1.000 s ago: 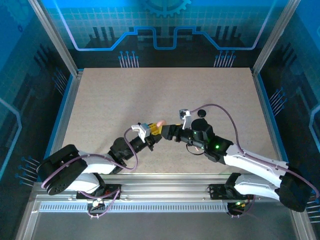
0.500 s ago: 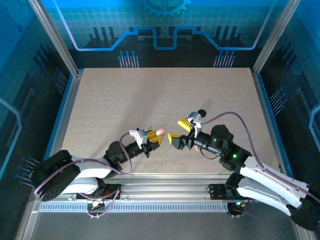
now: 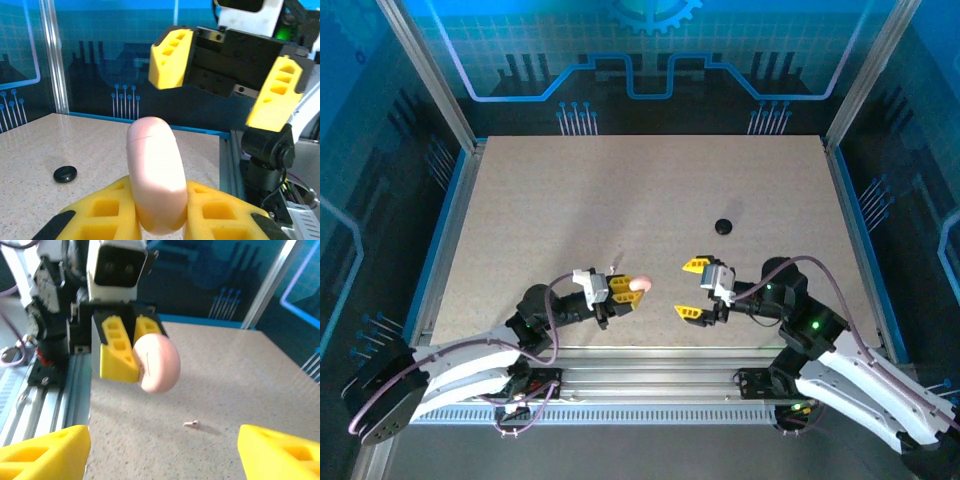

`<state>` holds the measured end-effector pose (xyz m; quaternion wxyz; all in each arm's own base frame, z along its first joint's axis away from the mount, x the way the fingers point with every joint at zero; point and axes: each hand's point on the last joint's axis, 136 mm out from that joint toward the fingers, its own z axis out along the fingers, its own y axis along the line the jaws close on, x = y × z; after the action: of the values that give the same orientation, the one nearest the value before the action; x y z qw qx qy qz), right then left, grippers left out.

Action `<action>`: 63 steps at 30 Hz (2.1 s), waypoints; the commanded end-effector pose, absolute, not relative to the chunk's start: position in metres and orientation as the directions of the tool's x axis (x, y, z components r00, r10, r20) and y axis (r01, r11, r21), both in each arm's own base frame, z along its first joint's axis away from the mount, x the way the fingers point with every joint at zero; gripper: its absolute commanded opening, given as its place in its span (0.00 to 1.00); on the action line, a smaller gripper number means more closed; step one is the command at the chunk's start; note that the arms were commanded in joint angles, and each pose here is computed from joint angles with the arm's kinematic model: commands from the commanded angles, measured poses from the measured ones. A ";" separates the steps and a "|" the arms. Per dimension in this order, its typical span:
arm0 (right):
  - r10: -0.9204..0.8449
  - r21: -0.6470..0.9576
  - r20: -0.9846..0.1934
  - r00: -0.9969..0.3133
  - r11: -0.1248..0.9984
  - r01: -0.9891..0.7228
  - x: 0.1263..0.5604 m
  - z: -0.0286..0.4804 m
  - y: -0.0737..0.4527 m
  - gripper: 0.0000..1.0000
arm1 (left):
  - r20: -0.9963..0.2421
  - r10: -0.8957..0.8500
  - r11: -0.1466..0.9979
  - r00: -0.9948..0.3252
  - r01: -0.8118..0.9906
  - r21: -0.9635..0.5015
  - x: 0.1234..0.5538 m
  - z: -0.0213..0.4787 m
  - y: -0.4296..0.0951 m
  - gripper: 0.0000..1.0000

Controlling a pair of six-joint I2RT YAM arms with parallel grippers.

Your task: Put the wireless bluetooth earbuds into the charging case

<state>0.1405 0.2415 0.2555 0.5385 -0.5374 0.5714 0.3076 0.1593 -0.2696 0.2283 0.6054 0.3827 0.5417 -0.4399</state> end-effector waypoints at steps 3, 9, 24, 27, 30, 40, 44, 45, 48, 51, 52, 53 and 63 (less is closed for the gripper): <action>-0.305 -0.225 -0.931 0.202 0.041 -0.974 0.124 0.259 0.255 0.72 | -0.993 -0.073 0.258 0.090 0.964 0.068 0.144 0.229 -0.270 0.12; -0.297 -0.187 -0.934 0.198 -0.065 -0.980 0.124 0.263 0.272 0.67 | -0.991 -0.063 0.239 0.120 0.966 0.102 0.140 0.227 -0.269 0.11; -0.312 -0.071 -0.938 0.150 -0.249 -0.966 0.127 0.264 0.300 0.49 | -0.987 -0.065 0.238 0.146 0.963 0.127 0.140 0.230 -0.271 0.12; -0.316 -0.049 -0.939 0.138 -0.272 -0.961 0.128 0.262 0.304 0.45 | -0.987 -0.066 0.237 0.147 0.963 0.128 0.140 0.231 -0.271 0.12; -0.328 -0.031 -0.936 0.127 -0.284 -0.958 0.130 0.261 0.307 0.43 | -0.987 -0.072 0.237 0.143 0.964 0.123 0.140 0.233 -0.271 0.12; -0.358 -0.009 -0.925 0.124 -0.307 -0.952 0.133 0.256 0.309 0.33 | -0.985 -0.081 0.241 0.152 0.962 0.129 0.141 0.237 -0.271 0.12; -0.372 -0.012 -0.920 0.127 -0.298 -0.954 0.135 0.254 0.309 0.29 | -0.984 -0.086 0.245 0.154 0.961 0.129 0.142 0.239 -0.271 0.12; -0.374 -0.015 -0.918 0.130 -0.297 -0.955 0.135 0.254 0.309 0.27 | -0.985 -0.085 0.246 0.151 0.961 0.127 0.142 0.238 -0.271 0.12; -0.385 -0.022 -0.913 0.135 -0.284 -0.959 0.136 0.254 0.306 0.25 | -0.984 -0.085 0.260 0.156 0.957 0.129 0.143 0.238 -0.270 0.12; -0.395 -0.024 -0.909 0.135 -0.273 -0.962 0.136 0.254 0.301 0.25 | -0.984 -0.086 0.284 0.159 0.950 0.129 0.146 0.238 -0.267 0.12; -0.396 -0.027 -0.908 0.136 -0.268 -0.963 0.135 0.254 0.299 0.25 | -0.983 -0.086 0.291 0.161 0.948 0.130 0.147 0.237 -0.266 0.12; -0.401 -0.028 -0.906 0.134 -0.260 -0.965 0.136 0.252 0.298 0.25 | -0.983 -0.086 0.293 0.162 0.947 0.130 0.147 0.237 -0.266 0.12; -0.413 -0.036 -0.903 0.118 -0.200 -0.979 0.148 0.248 0.301 0.52 | -0.981 -0.092 0.270 0.168 0.953 0.138 0.143 0.240 -0.267 0.12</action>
<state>0.1440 0.3013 0.2528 0.3559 -0.6679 0.5139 0.4039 0.1432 -0.2683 0.2240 0.6033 0.4368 0.5170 -0.4219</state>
